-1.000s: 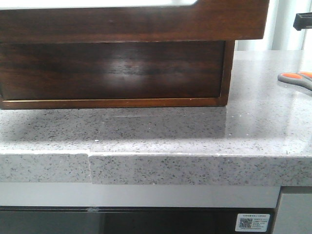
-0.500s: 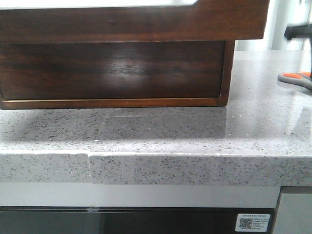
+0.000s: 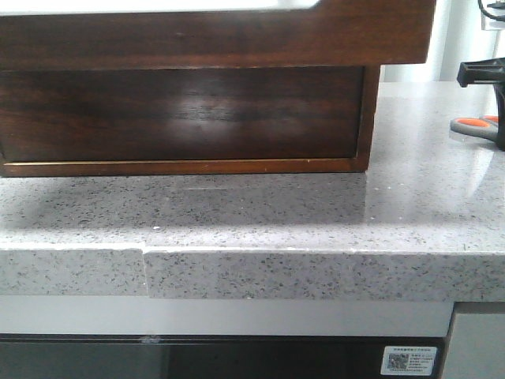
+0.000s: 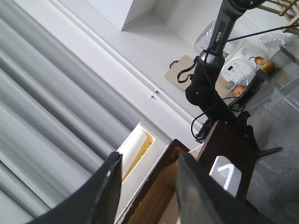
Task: Put scissors in drawer with both arms
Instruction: 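Lift the scissors and carry them over the open drawer with right gripper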
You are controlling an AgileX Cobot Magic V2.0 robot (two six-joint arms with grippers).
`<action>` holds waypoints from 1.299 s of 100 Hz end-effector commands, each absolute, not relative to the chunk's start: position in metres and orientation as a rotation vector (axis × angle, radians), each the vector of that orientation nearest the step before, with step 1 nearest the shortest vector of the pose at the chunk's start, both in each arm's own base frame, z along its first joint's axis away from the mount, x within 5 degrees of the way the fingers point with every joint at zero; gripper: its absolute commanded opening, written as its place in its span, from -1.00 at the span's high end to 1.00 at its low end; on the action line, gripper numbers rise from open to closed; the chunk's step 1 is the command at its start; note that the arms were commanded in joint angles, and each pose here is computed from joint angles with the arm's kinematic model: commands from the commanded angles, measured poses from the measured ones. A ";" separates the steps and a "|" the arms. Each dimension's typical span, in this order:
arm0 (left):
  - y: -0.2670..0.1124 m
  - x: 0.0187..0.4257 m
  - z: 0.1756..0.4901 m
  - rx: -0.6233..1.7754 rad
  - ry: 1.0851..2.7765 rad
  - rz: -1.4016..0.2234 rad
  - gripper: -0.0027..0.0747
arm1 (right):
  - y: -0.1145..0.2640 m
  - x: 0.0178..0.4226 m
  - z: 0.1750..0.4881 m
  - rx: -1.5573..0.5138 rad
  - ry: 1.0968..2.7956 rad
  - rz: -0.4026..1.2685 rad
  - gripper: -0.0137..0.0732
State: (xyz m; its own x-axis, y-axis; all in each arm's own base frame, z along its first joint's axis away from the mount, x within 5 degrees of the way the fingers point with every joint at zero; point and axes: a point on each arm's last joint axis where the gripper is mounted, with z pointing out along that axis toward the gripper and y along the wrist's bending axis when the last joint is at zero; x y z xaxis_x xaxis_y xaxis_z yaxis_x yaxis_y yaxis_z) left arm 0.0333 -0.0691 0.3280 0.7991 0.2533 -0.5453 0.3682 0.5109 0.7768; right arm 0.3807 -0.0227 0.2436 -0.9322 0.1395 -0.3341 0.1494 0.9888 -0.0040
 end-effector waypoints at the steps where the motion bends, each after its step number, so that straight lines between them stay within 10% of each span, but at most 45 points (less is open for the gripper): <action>1: -0.069 0.031 0.338 1.013 0.661 -0.129 0.25 | -0.026 0.384 0.257 0.197 2.736 -0.052 0.12; 20: -0.069 0.031 0.338 1.013 0.661 -0.129 0.25 | -0.026 0.384 0.255 0.198 2.747 -0.053 0.86; 44: -0.069 0.032 0.338 1.013 0.663 -0.128 0.25 | -0.023 0.375 0.269 0.168 2.746 -0.025 0.87; 75: -0.069 0.032 0.338 1.012 0.664 -0.127 0.25 | -0.017 0.324 0.365 0.086 2.467 0.000 0.87; 130: -0.068 0.034 0.337 0.996 0.702 -0.140 0.25 | 0.051 0.208 0.474 -0.588 1.925 0.147 0.87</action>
